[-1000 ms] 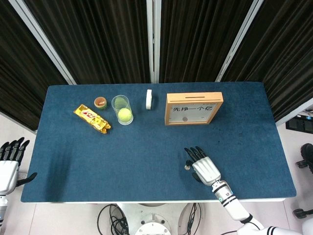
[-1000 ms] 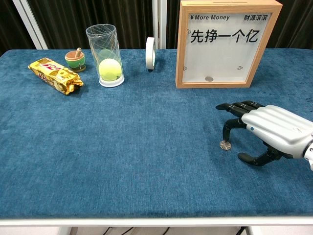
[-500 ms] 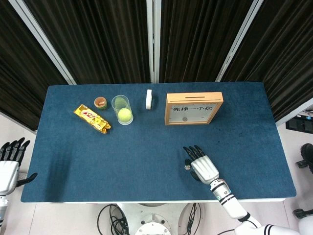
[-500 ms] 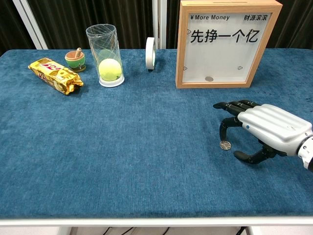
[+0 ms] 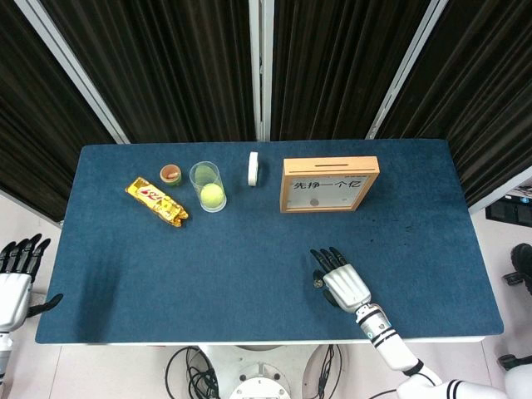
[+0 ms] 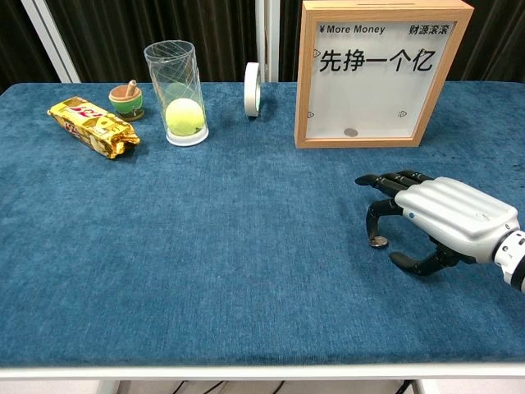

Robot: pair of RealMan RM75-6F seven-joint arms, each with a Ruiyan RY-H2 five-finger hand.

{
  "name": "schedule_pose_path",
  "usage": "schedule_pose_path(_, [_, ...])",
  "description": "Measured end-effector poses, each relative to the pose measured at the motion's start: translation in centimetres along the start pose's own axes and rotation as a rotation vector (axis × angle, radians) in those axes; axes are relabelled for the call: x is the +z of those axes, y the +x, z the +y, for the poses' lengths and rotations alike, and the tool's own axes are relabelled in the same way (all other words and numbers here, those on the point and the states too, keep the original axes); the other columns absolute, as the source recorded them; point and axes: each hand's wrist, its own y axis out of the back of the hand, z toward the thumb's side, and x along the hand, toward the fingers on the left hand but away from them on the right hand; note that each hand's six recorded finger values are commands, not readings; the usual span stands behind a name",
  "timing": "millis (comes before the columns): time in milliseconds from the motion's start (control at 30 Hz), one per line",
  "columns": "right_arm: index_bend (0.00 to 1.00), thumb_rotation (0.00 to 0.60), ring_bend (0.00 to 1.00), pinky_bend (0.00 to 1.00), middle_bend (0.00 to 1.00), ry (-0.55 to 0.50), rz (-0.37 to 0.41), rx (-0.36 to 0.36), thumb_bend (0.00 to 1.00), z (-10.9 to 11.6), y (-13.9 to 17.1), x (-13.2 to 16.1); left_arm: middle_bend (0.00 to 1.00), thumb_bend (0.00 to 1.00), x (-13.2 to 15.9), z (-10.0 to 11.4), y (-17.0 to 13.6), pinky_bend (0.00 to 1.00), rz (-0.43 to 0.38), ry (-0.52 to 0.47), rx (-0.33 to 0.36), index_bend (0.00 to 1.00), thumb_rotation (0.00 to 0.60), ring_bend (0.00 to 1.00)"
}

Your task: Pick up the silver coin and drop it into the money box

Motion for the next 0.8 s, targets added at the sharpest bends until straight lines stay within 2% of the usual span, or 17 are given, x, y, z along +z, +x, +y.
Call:
schedule_pose_path(267, [0.54,0.6,0.0,0.0,0.0,0.002,-0.011,-0.005,0.32,-0.14,-0.22,-0.03,0.0,0.12,-0.11,0.02,0.03,0.0,-0.001,-0.002,0.0,0.05,0.6,0.0])
schedule_pose_path(500, [0.56,0.6,0.0,0.0,0.0,0.007,-0.014,-0.009,0.32,-0.14,-0.28,-0.06,0.0,0.12,-0.16,0.03,0.04,0.0,-0.003,-0.005,0.0,0.05,0.6,0.0])
schedule_pose_path(800, [0.46,0.6,0.0,0.0,0.0,0.014,-0.017,-0.009,0.32,-0.07,-0.1,-0.28,0.0,0.12,0.06,0.14,0.09,0.0,-0.009,-0.004,0.002,0.05,0.6,0.0])
